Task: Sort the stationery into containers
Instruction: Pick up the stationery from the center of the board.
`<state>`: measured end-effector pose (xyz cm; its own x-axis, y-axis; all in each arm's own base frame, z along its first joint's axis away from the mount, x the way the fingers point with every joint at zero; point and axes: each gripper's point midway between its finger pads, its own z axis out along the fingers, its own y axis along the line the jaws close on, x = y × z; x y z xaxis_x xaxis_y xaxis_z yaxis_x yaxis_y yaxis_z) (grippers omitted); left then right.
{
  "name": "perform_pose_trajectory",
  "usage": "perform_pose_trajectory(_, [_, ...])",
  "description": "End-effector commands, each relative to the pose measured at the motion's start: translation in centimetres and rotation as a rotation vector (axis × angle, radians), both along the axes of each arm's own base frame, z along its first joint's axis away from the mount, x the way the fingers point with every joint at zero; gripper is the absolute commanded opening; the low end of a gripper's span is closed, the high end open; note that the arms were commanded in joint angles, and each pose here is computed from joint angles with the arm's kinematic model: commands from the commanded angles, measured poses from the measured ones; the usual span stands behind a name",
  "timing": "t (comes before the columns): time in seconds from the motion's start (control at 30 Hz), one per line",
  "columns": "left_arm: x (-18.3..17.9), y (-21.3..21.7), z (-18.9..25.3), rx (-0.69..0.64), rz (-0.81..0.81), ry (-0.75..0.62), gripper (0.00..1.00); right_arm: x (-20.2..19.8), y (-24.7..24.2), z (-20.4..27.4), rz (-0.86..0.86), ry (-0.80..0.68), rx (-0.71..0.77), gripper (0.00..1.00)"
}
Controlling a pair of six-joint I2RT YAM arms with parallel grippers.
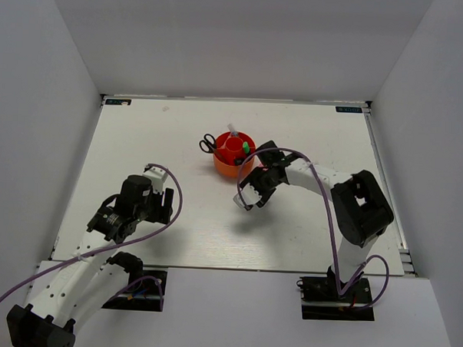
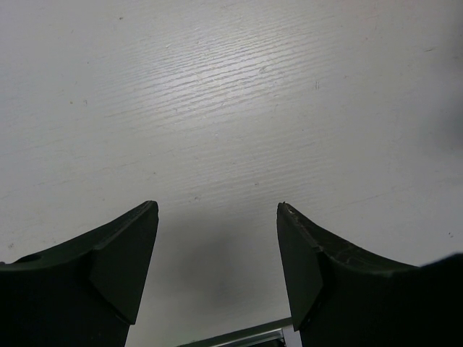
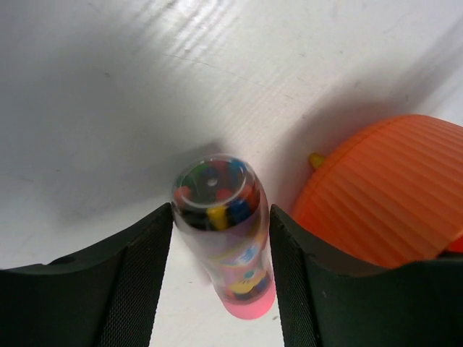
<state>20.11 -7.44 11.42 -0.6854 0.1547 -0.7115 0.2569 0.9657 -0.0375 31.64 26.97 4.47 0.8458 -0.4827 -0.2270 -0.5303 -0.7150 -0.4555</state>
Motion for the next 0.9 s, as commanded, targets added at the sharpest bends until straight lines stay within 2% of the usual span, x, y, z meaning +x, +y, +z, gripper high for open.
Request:
perform_pose_trajectory(0.0, [0.1,-0.2,0.4,-0.019,-0.005,-0.012,0.77,-1.1,-0.8,1.3,0.025,0.024,-0.021,0.59])
perform_pose_trajectory(0.17, [0.2,-0.3,0.5,-0.021,-0.007,-0.017,0.77,-2.7,-1.5,1.0,0.083,0.07,-0.067,0.59])
perform_pose_trajectory(0.23, [0.1,-0.3,0.4,-0.016,-0.006,-0.011,0.77,-2.7,-1.6,0.8,0.086,0.07,-0.073,0.62])
perform_pose_trajectory(0.63, [0.1,-0.1,0.4,-0.017,0.003,-0.016,0.78,-0.1,-3.2,-1.3,0.056,0.003,-0.176,0.68])
perform_pose_trajectory(0.87, [0.1,-0.1,0.4,-0.011,0.002,-0.015,0.78,1.0,-3.1,-2.4,0.08,-0.019,-0.206,0.68])
